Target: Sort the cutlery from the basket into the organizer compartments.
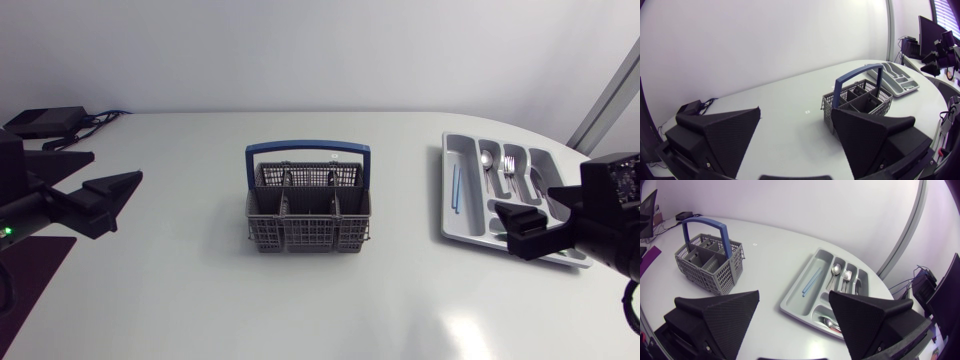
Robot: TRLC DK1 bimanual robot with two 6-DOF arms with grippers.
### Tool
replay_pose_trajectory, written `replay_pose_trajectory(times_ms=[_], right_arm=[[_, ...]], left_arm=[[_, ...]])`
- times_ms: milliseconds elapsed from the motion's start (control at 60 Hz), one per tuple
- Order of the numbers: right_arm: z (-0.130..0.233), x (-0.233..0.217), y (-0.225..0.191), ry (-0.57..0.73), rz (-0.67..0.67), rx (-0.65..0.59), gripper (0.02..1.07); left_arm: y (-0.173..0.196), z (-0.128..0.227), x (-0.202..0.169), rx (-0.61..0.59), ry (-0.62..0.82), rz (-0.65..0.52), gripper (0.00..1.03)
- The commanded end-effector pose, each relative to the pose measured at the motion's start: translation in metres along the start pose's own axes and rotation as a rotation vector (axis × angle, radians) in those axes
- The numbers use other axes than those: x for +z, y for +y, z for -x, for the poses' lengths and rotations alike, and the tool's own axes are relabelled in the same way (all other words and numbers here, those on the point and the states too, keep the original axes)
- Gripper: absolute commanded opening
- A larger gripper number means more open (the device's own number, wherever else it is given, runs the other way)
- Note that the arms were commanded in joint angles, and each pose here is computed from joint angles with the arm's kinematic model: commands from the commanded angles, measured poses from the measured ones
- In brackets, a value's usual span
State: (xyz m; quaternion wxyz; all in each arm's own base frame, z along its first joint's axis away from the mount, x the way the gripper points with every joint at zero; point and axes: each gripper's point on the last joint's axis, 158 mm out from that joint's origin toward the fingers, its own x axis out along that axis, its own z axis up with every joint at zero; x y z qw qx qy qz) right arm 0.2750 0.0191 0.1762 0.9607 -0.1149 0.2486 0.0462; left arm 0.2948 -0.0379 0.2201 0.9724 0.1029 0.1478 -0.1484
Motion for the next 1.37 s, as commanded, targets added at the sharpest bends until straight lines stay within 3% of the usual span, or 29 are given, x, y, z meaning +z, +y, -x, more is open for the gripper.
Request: replay_pose_trajectory(times_ms=[0, 150, 1050, 1350], right_arm=[[0.002, -0.012, -0.005, 0.016, 0.022, -0.024, 1.02], [0.005, -0.021, -0.010, 0.008, 0.047, -0.053, 1.02], [0.005, -0.038, -0.012, -0.446, -0.237, -0.097, 1.02], [0.005, -0.038, -0.012, -0.446, -0.237, -0.097, 1.02]], left_arm=[[-0.001, -0.003, -0.017, 0.005, 0.022, 0.003, 0.98], [-0.008, 0.005, -0.018, 0.008, -0.022, -0.037, 0.98], [0.007, 0.024, -0.079, 0.259, -0.223, 0.195, 0.98], [0.008, 0.024, -0.084, 0.276, -0.240, 0.214, 0.98]])
